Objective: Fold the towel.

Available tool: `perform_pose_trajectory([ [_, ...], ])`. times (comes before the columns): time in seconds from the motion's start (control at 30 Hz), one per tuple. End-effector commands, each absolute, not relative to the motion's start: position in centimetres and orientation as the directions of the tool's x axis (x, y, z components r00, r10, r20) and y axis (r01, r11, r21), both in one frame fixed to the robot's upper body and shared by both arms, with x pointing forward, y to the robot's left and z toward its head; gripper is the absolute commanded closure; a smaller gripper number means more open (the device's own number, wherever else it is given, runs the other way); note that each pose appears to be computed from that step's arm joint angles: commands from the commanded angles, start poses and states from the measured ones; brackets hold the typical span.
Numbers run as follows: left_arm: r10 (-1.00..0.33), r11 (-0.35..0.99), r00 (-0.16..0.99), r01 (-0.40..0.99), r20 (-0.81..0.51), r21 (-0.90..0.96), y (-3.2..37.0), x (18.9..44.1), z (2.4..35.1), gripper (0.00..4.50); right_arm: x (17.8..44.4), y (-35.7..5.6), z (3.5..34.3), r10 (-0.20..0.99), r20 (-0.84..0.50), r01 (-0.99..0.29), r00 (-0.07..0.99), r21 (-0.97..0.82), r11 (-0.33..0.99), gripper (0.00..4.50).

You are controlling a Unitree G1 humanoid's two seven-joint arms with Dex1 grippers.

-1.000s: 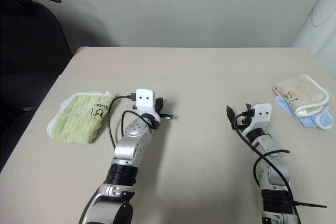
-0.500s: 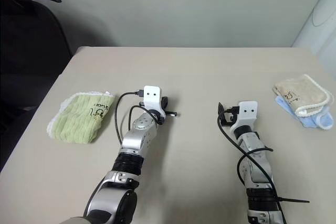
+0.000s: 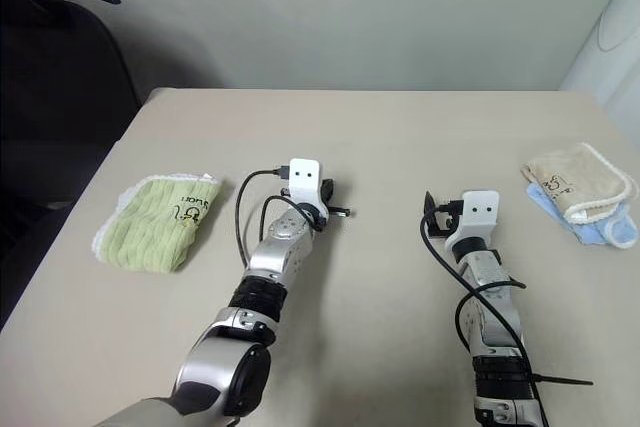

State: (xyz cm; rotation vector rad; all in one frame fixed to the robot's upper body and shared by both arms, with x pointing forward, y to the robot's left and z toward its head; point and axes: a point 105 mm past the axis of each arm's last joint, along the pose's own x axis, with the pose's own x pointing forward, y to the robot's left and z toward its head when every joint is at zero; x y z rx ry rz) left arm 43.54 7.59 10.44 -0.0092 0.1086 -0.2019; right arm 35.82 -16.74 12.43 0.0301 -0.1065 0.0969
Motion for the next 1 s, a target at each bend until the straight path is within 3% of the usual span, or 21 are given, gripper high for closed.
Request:
perform_pose_trajectory([
  [0.03,-0.214,0.977,0.975,0.212,-0.059,-0.026,6.5,44.1,12.0,4.39,36.1,-16.8,13.9,0.098,0.164,-0.102,0.982,0.013,0.995,0.10],
  [0.83,-0.163,0.982,0.986,0.160,-0.030,-0.096,5.1,45.4,13.3,4.39,38.2,-17.7,15.6,0.137,0.172,-0.137,0.976,-0.014,0.991,0.10],
  [1.0,-0.091,0.990,0.996,0.092,0.010,-0.110,7.1,45.8,14.1,4.39,39.1,-17.2,15.4,0.173,0.160,-0.180,0.972,0.030,0.983,0.10],
])
